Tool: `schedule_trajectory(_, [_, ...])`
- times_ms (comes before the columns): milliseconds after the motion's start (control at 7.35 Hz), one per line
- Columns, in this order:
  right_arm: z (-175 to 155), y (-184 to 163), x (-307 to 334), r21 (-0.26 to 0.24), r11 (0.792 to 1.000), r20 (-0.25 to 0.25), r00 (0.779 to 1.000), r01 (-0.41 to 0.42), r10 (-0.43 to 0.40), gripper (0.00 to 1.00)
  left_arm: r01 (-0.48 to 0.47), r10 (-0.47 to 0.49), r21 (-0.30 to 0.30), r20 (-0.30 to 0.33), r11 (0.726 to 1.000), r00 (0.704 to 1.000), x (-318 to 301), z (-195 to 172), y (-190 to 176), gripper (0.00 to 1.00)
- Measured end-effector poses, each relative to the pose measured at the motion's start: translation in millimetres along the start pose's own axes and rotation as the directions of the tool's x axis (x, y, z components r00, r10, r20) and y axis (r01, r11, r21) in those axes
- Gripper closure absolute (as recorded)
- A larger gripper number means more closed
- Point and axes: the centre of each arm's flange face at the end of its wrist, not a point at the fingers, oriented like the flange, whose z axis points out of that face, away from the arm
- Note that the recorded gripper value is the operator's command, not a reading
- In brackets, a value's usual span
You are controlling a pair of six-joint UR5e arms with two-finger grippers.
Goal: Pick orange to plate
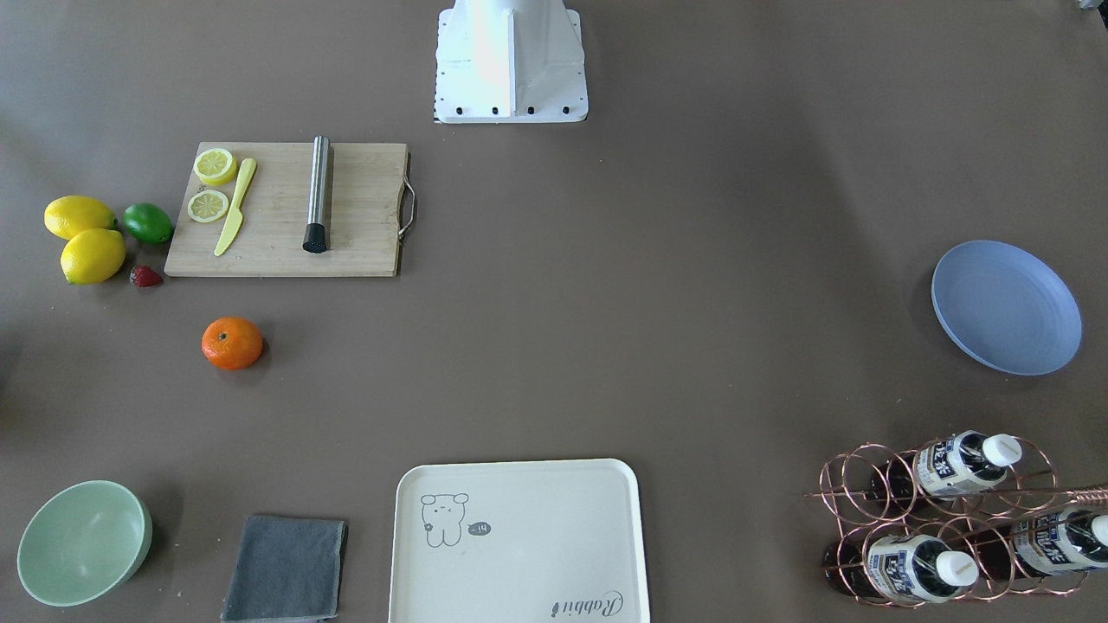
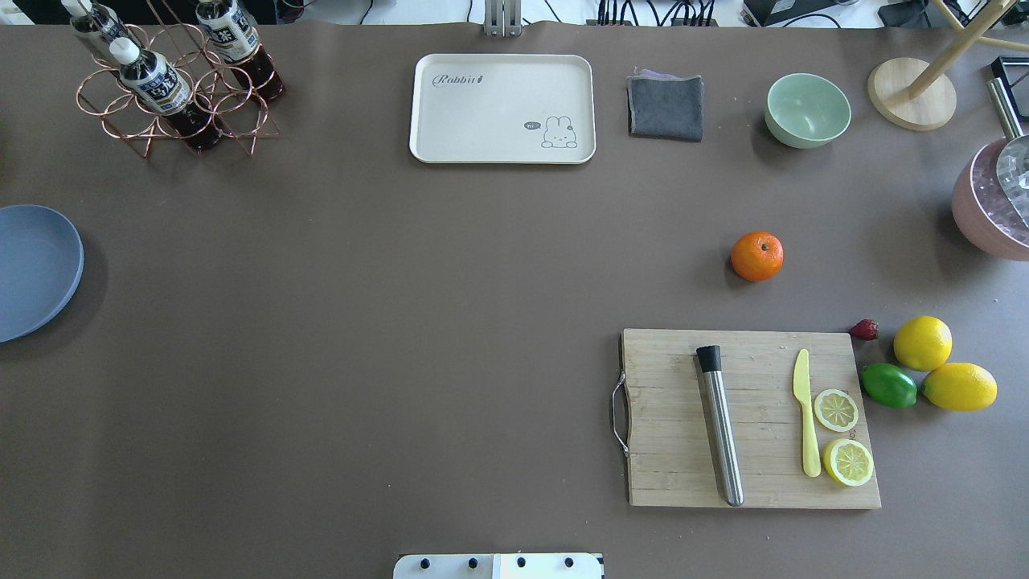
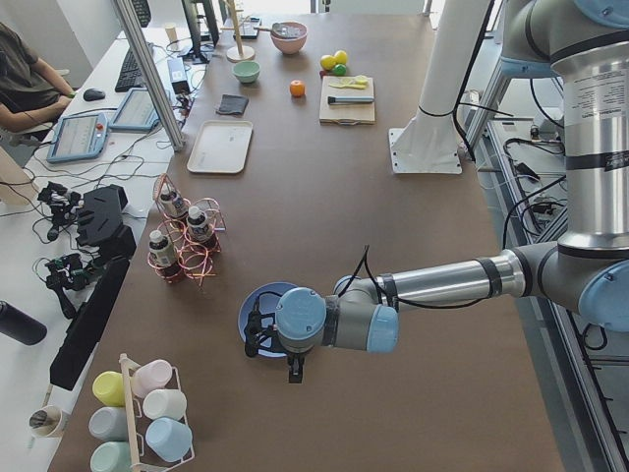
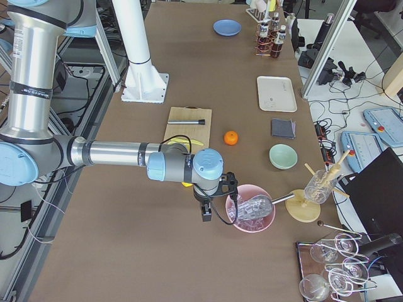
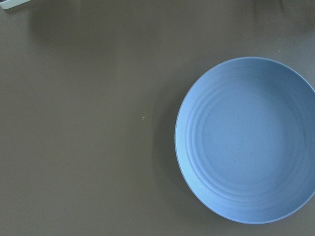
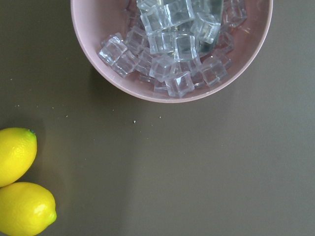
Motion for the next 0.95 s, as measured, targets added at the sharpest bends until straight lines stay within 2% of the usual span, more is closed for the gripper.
schedule_trajectory(544, [1, 0, 0, -0.003, 1.000, 0.004, 1.000, -0.022, 0.022, 0.00, -0.041, 0.041, 0.016, -0.003, 0.999, 0.999, 14, -9, 7, 0.02])
schedule_trajectory(952, [2, -7, -9, 0.003, 1.000, 0.041, 0.999, -0.007, 0.007, 0.00, -0.041, 0.041, 0.018, -0.013, 0.999, 0.999, 12, -12, 22, 0.02])
